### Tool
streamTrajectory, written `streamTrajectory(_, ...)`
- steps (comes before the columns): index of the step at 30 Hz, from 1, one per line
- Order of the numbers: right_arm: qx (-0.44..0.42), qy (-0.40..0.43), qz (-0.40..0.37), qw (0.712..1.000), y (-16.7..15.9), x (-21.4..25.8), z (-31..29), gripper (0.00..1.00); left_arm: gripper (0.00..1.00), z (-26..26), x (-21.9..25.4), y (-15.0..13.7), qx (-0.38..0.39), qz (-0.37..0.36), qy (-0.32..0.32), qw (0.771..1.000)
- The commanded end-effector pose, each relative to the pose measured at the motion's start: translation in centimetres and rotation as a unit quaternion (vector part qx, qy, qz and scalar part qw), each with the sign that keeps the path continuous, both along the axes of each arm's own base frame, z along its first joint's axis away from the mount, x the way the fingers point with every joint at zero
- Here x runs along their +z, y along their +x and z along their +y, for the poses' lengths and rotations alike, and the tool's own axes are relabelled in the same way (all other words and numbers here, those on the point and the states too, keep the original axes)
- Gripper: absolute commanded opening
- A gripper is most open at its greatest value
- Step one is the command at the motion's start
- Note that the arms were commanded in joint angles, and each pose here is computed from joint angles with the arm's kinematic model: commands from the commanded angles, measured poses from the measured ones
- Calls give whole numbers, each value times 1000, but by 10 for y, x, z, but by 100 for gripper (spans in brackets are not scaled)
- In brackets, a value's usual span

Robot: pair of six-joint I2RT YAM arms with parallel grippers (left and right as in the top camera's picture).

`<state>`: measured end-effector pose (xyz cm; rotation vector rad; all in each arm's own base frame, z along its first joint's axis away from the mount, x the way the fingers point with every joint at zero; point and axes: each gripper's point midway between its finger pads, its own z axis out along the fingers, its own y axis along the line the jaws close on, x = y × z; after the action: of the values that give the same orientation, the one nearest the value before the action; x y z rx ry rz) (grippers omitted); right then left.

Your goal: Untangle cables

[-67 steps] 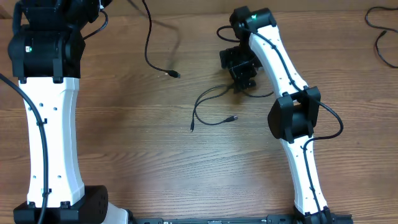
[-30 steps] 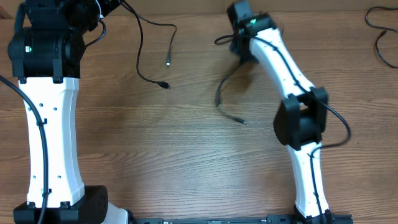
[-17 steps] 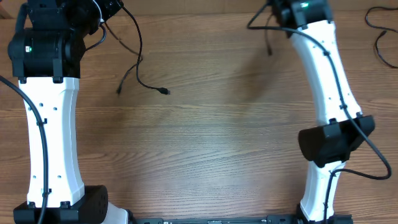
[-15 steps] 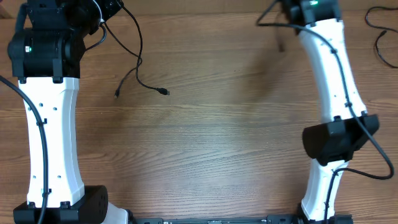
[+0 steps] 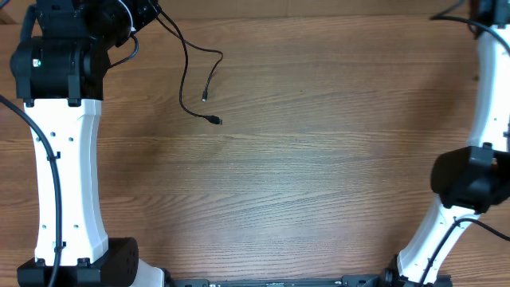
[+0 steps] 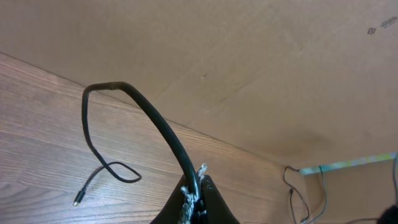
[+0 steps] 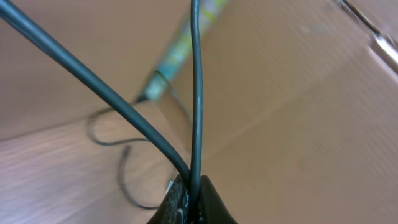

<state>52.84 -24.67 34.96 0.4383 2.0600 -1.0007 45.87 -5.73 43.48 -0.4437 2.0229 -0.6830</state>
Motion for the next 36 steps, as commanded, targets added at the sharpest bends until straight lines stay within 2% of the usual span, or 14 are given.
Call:
streamTrajectory(1, -34, 36, -34, 998, -22, 1, -41, 4, 4, 1, 18, -11, -12, -28, 19, 999)
streamTrajectory(4, -17, 122, -56, 991, -29, -21, -61, 4, 4, 1, 18, -11, -12, -28, 19, 999)
streamTrajectory(9, -25, 276, -105, 955, -48, -69, -91, 4, 4, -1, 14, -13, -16, -19, 17, 1000)
streamTrajectory(12, -70, 326, -118, 935, -69, -100, -116, 4, 4, -1, 11, -15, -16, -11, 17, 1000)
streamTrajectory(14, -123, 359, -133, 916, -88, -122, -130, 4, 4, -1, 9, -15, -16, -7, 17, 1000)
streamTrajectory(17, -193, 429, -161, 868, -111, -153, -135, 4, 4, -1, 7, -16, -16, -3, 17, 1000)
streamTrajectory(21, -257, 499, -189, 806, -126, -182, -129, 4, 4, -1, 7, -17, -16, -2, 17, 1000)
streamTrajectory(25, -318, 527, -204, 761, -135, -220, -123, 4, 4, -1, 0, -20, -16, 13, 18, 1000)
streamTrajectory(36, -342, 529, -188, 754, -154, -312, -111, 4, 4, -1, -10, -25, -22, 33, 29, 999)
